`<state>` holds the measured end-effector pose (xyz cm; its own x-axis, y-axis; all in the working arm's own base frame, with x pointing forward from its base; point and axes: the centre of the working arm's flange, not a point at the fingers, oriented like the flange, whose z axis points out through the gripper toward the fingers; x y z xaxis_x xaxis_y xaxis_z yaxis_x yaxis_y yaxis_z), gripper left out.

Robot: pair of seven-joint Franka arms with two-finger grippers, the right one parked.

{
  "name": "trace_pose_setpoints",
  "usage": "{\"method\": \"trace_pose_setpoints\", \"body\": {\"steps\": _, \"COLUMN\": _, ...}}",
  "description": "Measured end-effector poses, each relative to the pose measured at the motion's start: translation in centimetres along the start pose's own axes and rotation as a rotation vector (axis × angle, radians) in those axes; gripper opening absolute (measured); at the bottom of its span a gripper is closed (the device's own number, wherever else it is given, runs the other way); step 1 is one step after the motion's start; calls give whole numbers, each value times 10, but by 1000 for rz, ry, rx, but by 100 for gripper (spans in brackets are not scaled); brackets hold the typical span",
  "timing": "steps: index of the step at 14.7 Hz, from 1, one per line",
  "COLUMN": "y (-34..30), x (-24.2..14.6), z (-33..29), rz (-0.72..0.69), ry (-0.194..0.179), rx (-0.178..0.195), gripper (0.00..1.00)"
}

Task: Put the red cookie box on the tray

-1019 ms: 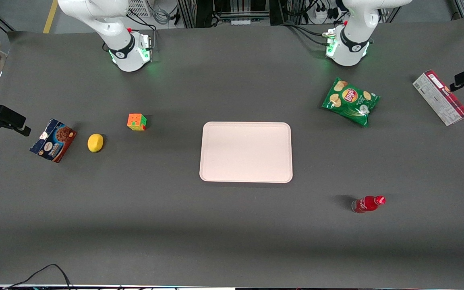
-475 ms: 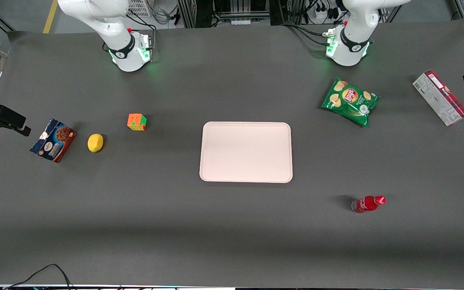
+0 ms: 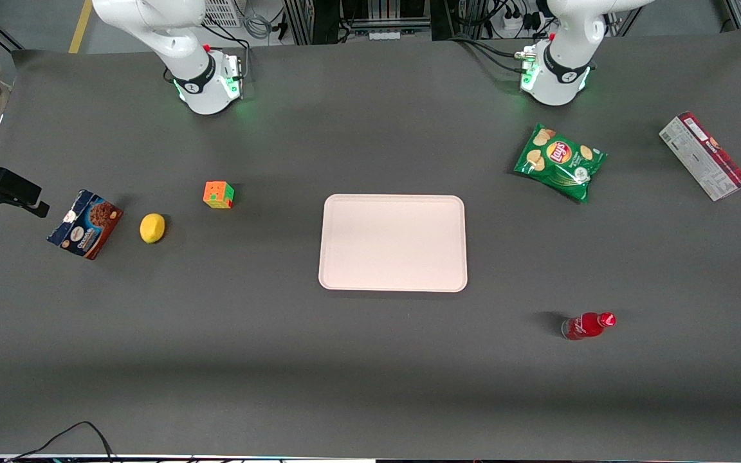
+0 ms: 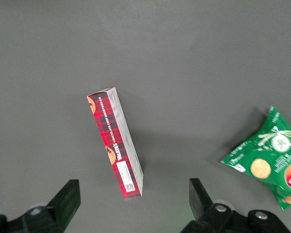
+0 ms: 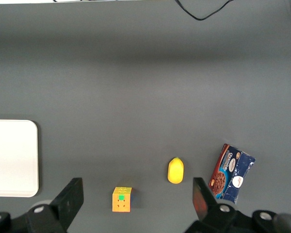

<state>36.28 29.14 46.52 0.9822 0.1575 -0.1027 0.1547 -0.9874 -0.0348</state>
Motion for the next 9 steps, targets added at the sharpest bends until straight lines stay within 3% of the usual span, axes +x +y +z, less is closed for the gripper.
{"method": "trace_pose_setpoints", "body": {"steps": 5, "y": 1, "x": -5, "z": 47, "rz": 12, "ry": 21, "rx": 20, "gripper": 100}}
{"method": "trace_pose_setpoints", "body": {"steps": 9, "y": -24, "x": -14, "z": 85, "rz": 31, "ry": 71, "rx": 47, "gripper": 100}}
